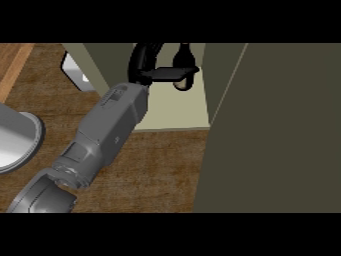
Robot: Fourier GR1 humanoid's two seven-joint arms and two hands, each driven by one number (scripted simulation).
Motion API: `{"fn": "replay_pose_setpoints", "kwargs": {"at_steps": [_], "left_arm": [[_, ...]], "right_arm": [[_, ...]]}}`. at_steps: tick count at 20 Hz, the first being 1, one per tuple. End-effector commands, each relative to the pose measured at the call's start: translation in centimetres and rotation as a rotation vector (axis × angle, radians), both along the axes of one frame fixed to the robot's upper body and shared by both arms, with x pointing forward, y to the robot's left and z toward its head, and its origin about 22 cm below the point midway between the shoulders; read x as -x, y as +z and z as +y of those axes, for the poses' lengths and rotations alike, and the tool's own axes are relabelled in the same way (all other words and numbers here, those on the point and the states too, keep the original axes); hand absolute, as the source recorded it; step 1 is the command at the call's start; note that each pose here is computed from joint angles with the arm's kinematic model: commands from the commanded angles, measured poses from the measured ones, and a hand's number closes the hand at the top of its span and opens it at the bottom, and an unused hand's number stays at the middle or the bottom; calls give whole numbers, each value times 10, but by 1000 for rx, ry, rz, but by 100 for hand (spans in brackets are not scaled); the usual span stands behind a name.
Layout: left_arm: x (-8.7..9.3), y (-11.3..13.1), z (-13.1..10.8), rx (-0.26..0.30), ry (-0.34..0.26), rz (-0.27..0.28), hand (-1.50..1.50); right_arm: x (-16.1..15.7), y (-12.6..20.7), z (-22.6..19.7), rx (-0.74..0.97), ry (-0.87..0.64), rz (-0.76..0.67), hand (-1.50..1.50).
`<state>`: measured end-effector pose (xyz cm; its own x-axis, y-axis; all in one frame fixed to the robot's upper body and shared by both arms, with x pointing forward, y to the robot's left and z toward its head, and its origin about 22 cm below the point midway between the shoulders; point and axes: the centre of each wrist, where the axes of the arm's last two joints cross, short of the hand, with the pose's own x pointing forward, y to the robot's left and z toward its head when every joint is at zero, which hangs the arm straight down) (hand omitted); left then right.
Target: Pick up the wine, place it into the cabinet and close the cabinet
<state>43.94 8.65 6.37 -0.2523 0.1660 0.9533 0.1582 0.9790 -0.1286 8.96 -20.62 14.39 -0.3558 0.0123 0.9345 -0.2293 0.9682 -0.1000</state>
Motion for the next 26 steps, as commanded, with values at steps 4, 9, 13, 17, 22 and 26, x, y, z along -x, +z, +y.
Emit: {"fn": "replay_pose_setpoints", "kwargs": {"at_steps": [4,9,13,17,22,26], "left_arm": [[10,-8,-2,55,-86,-1,-150],[24,-18,-3,111,-143,33,-150],[51,-48,2,136,-168,28,-150],[77,-65,6,164,-173,67,-150],[109,-63,3,195,-195,84,-150],[128,-59,10,194,-182,78,-150]], "right_arm": [[29,41,-3,-96,4,-6,-150],[29,44,-3,-95,4,5,-150],[28,46,-6,-77,0,10,-150],[31,41,-6,-80,-11,6,-150],[28,45,-8,-61,-30,4,-150],[32,53,-9,-60,-8,-15,-150]]}}
